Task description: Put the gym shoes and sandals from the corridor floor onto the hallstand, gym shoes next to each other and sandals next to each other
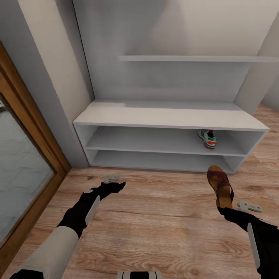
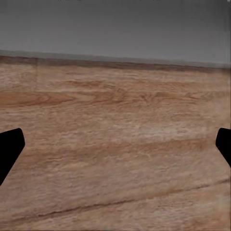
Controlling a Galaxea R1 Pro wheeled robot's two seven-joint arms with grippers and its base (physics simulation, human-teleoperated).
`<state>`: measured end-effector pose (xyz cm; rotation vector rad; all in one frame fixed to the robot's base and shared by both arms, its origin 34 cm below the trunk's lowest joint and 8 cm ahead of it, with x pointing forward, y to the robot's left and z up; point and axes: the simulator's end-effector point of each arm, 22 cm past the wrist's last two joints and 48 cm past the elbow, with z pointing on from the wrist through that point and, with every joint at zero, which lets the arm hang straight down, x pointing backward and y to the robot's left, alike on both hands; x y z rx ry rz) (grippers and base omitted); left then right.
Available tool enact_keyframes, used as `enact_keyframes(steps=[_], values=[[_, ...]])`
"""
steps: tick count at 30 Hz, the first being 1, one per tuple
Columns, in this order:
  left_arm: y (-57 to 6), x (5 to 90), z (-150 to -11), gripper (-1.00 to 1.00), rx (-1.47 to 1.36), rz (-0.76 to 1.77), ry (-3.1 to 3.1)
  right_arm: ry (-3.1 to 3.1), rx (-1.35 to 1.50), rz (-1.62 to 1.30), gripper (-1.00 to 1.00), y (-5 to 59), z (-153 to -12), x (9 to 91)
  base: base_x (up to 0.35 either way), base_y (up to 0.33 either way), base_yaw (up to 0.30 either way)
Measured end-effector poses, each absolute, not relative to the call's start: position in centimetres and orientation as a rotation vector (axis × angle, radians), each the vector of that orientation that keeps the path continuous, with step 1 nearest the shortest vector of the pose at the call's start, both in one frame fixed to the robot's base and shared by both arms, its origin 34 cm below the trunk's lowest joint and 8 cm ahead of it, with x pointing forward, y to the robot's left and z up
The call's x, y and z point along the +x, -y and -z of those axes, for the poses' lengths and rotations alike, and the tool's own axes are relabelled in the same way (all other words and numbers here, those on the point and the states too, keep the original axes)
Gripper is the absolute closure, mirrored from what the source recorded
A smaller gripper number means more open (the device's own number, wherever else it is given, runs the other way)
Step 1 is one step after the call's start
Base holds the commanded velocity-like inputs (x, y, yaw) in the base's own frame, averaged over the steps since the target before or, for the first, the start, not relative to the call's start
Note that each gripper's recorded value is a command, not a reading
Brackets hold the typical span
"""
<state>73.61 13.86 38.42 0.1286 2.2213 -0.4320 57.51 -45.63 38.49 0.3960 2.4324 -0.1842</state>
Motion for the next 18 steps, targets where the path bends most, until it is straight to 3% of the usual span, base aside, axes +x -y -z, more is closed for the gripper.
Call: enact_keyframes(steps=[2,10,18], values=[[-13.6,72.7,-39.1,-1.0,0.224,0.575,-2.192,-2.432,0.396,0.185,1.0,45.7,-38.5,57.5,0.0,0.062,0.0],[-13.7,72.3,-39.5,-1.0,0.261,0.625,-2.179,-2.432,0.396,0.184,1.0,45.6,-38.5,57.5,0.0,0.04,0.0],[-14.6,72.4,-39.9,-1.0,0.243,0.654,-2.165,-2.432,0.396,0.184,1.0,45.6,-38.5,57.5,0.0,0.285,-0.017]])
